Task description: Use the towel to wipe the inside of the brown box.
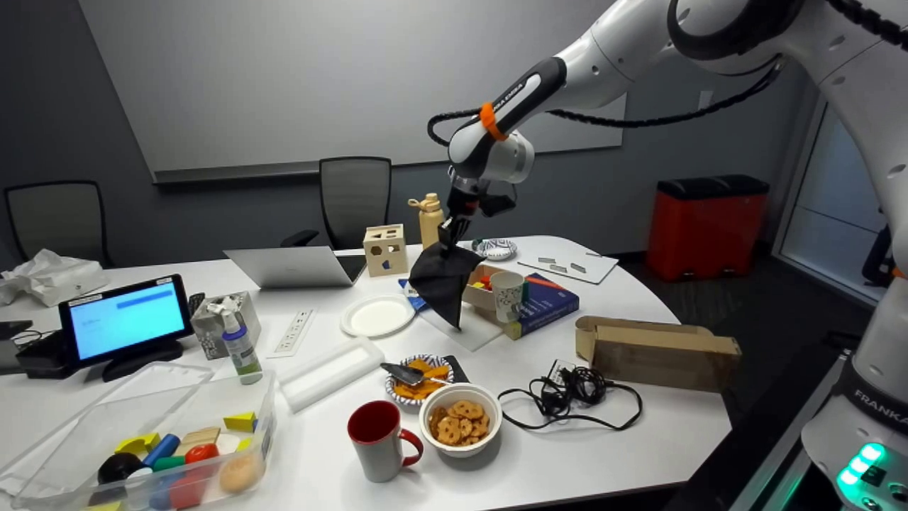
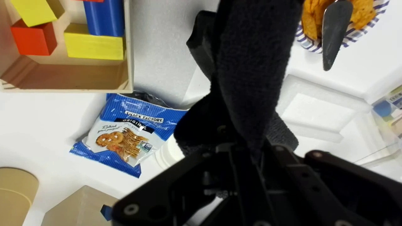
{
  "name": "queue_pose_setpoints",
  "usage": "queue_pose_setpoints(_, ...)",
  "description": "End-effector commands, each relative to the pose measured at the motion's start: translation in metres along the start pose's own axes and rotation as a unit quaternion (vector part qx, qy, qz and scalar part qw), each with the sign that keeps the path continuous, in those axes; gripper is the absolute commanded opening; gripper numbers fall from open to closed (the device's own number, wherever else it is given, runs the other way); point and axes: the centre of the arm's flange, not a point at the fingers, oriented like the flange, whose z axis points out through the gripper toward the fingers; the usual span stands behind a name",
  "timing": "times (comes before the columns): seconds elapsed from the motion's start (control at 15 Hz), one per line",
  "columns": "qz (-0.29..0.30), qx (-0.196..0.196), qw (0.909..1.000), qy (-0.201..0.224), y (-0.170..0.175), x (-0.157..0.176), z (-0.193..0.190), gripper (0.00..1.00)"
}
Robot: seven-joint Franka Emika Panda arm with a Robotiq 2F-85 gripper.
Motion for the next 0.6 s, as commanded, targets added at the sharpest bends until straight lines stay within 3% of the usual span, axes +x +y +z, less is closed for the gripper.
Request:
queue_pose_setpoints(0.0, -0.009, 0.026, 0.9993, -0.026, 0.016, 0.02, 0.019, 0.41)
queue_pose_setpoints(0.4, -0.017, 0.047, 0.9969, -0.061, 0.016, 0.021, 0.038, 0.88)
queue_pose_setpoints(0.53, -0.019, 0.05, 0.9967, -0.061, 0.017, 0.02, 0.039, 0.99)
